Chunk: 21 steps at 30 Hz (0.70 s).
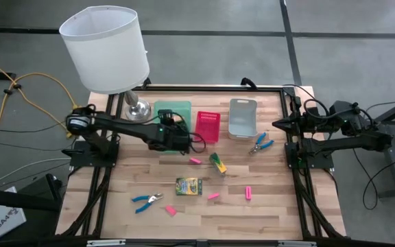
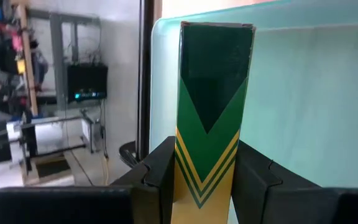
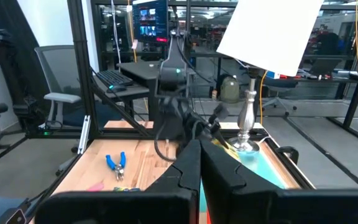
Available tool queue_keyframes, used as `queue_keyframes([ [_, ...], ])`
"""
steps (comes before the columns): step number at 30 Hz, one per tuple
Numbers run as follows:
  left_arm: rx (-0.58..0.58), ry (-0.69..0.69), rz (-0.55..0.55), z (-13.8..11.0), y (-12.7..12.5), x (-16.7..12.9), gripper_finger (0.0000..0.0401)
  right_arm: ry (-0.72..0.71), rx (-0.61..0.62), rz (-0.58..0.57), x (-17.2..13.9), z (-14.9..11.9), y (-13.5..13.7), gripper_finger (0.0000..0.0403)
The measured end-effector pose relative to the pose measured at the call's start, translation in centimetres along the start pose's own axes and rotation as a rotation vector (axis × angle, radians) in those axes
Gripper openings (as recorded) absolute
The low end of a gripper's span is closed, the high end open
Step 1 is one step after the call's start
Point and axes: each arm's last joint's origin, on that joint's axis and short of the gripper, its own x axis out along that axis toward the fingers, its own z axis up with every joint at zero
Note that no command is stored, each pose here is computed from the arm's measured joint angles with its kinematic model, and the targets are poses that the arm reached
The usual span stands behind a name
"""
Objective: Pick & Place School Supplies
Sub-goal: Put the yellow crayon box into the green bin
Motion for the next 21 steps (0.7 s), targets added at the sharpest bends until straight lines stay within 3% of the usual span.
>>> queue_keyframes([
  [9, -0.107, 0.026, 0.027, 0.5, 0.0, 1.8, 0.0104, 0.0, 0.0, 0.0, 0.0, 0.0, 0.0, 0.0002],
  [21, -0.051, 0.052, 0.035, -0.1, 0.1, 4.1, 0.0104, 0.0, 0.0, 0.0, 0.0, 0.0, 0.0, 0.0002],
])
